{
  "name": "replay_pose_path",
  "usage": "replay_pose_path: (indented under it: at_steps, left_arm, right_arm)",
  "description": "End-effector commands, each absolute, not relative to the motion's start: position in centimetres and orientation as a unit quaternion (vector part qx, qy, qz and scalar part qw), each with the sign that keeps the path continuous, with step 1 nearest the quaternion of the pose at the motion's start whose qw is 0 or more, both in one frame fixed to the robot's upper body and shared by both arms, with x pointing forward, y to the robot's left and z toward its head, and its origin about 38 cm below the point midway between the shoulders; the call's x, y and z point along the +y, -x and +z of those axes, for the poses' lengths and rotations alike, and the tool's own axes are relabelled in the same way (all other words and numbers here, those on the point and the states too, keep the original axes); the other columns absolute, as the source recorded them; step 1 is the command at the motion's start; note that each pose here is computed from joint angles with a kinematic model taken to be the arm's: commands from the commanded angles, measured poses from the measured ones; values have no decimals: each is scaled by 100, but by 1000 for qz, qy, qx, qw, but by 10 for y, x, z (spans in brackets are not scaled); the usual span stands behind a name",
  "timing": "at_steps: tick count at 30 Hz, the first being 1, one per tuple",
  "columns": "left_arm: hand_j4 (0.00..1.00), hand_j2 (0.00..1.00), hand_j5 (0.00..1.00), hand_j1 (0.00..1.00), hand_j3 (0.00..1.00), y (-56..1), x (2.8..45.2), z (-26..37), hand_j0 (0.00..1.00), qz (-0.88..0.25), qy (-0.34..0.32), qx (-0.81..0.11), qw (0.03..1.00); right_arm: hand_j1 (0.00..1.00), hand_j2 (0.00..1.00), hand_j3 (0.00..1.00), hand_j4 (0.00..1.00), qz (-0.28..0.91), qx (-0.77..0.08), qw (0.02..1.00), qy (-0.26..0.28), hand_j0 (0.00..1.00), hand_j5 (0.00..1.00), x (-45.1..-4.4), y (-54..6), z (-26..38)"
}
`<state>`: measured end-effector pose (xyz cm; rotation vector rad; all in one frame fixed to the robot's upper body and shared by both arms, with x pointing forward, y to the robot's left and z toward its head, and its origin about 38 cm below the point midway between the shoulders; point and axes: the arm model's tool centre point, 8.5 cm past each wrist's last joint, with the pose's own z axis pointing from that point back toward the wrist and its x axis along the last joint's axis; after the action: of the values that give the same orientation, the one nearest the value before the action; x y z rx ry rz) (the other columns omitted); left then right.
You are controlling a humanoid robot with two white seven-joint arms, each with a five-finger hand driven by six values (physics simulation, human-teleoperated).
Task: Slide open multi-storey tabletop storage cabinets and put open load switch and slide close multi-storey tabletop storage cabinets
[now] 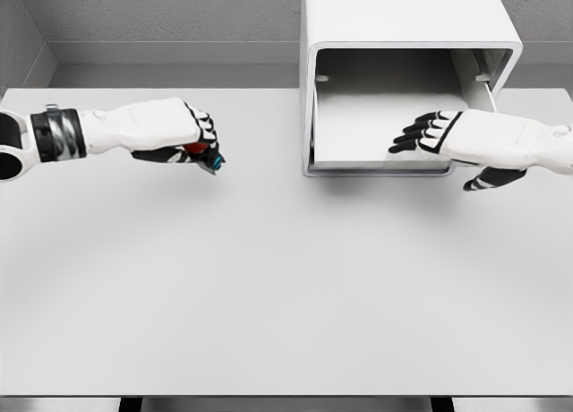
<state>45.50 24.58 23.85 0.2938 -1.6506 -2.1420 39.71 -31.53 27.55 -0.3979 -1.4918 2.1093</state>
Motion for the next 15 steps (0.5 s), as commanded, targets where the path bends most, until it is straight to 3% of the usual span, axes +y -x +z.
replay_pose_path:
  at_steps: [1, 15]
  left_arm:
    - [39, 39, 39, 39, 39, -450, 238, 241, 39, -770, -98, -598, 199]
    - [39, 39, 39, 39, 39, -436, 215, 246, 39, -776, -81, -605, 158]
  right_arm:
    - [100, 100, 100, 100, 766, -559, 276, 160, 100, 100, -320, -400, 280]
    - [100, 100, 100, 100, 782, -527, 292, 160, 100, 100, -335, -391, 270]
